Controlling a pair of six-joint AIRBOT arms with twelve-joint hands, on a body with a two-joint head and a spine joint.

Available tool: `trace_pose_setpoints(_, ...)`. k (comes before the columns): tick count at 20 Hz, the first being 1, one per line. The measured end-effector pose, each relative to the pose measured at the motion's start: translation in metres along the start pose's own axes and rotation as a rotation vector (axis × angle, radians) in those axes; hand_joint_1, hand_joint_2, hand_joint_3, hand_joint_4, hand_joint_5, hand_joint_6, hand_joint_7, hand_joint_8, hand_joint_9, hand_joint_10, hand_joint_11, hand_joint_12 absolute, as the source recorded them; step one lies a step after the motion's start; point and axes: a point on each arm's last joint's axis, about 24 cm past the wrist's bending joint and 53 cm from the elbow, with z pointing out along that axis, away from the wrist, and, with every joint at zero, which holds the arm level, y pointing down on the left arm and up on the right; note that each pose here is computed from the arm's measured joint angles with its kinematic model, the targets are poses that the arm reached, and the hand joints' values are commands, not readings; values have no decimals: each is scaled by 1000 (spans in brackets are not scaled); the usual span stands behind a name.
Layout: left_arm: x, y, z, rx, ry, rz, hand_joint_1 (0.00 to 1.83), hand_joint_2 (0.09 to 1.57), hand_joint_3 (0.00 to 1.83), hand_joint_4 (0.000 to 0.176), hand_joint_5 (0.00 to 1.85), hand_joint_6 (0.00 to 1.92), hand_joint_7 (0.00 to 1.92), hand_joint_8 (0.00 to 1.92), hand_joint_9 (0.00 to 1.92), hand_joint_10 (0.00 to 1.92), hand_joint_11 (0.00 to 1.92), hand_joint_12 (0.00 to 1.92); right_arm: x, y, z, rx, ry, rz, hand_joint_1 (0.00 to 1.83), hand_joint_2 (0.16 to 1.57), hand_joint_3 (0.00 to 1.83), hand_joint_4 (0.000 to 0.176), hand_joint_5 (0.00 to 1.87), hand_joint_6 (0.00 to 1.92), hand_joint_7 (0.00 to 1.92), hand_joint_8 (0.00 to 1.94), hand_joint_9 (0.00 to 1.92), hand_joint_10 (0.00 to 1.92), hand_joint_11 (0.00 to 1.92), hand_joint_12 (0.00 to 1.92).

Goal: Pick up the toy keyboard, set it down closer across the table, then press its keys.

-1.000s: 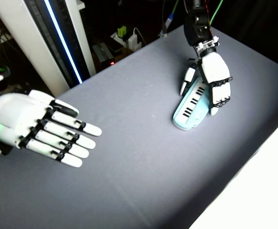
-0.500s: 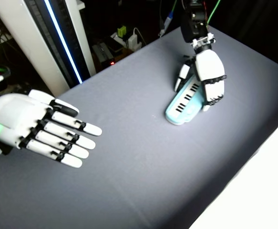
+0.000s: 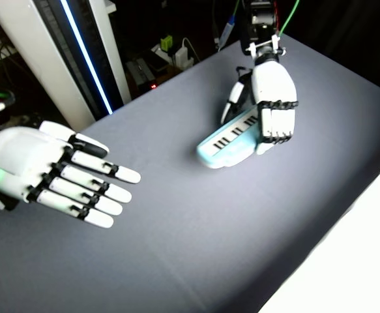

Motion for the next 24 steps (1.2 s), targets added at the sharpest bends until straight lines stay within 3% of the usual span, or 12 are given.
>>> trace_pose_setpoints(3, 20, -8, 20, 13, 42, -17, 1603, 1182, 0, 0, 253, 1633, 267, 1562, 688, 1520, 651, 1876, -1, 0, 0, 0, -4, 3, 90, 1382, 0, 58, 0, 0, 0, 0, 0, 0, 0, 0)
trace_pose_setpoints(4, 31, -9, 27, 9, 68, -31, 1601, 1176, 0, 0, 271, 1498, 275, 1348, 687, 1498, 596, 1783, -1, 1, 0, -2, -5, 4, 66, 1382, 1, 60, 0, 0, 0, 0, 0, 0, 0, 0)
trace_pose_setpoints(6, 47, -11, 35, 1, 100, -40, 1482, 1238, 7, 0, 295, 1455, 544, 1546, 627, 1561, 676, 1790, -1, 1, 0, -4, -5, 7, 59, 1379, 0, 71, 0, 0, 0, 0, 0, 0, 0, 0)
trace_pose_setpoints(7, 58, -13, 42, -1, 120, -47, 1278, 1142, 0, 0, 312, 1303, 309, 1277, 448, 1550, 518, 1842, -1, 1, 0, -3, -5, 11, 60, 1382, 1, 69, 0, 0, 0, 0, 0, 0, 0, 0)
trace_pose_setpoints(10, 72, -19, 54, 2, 142, -55, 1225, 1123, 0, 0, 350, 1062, 299, 976, 380, 1344, 525, 1694, -1, 1, 0, -4, -6, 15, 68, 1385, 1, 67, 0, 0, 0, 0, 0, 0, 0, 0)
trace_pose_setpoints(11, 74, -21, 57, 3, 145, -59, 1188, 1111, 0, 0, 350, 987, 292, 932, 278, 1360, 327, 1773, -1, 1, 0, -3, -6, 15, 49, 1386, 1, 76, 0, 0, 0, 0, 0, 0, 0, 0)
trace_pose_setpoints(12, 75, -21, 58, 3, 146, -60, 1112, 1132, 1, 0, 311, 816, 288, 685, 216, 1091, 124, 1702, -1, 1, 0, -4, -6, 16, 47, 1387, 2, 75, 0, 0, 0, 0, 0, 0, 0, 0)
trace_pose_setpoints(14, 77, -18, 58, -11, 156, -64, 1009, 1140, 0, 25, 297, 357, 314, 116, 204, 461, 4, 1409, -1, 1, 0, -6, -4, 19, 84, 1383, 0, 80, 0, 0, 0, 0, 0, 0, 0, 0)
trace_pose_setpoints(16, 80, -14, 58, -28, 167, -66, 907, 1146, 0, 43, 240, 70, 209, 5, 183, 119, 0, 1139, -1, 2, 0, -9, -3, 20, 74, 1378, 0, 90, 0, 0, 0, 0, 0, 0, 0, 0)
trace_pose_setpoints(19, 80, -14, 58, -26, 167, -63, 872, 1135, 0, 47, 197, 8, 124, 3, 147, 37, 0, 1007, -1, 2, 0, -10, -3, 28, 71, 1375, 0, 107, 0, 0, 0, 0, 0, 0, 0, 0)
trace_pose_setpoints(22, 78, -18, 57, -12, 159, -68, 810, 1023, 0, 105, 12, 8, 0, 0, 0, 0, 0, 51, -1, 2, 0, -13, -2, 33, 61, 1372, 0, 105, 0, 0, 0, 0, 0, 0, 0, 0)
trace_pose_setpoints(24, 71, -23, 54, 7, 144, -70, 698, 970, 0, 134, 0, 0, 0, 0, 0, 0, 0, 1, 0, 4, 0, -19, 2, 34, 61, 1371, 0, 107, 0, 0, 0, 0, 0, 0, 0, 0)
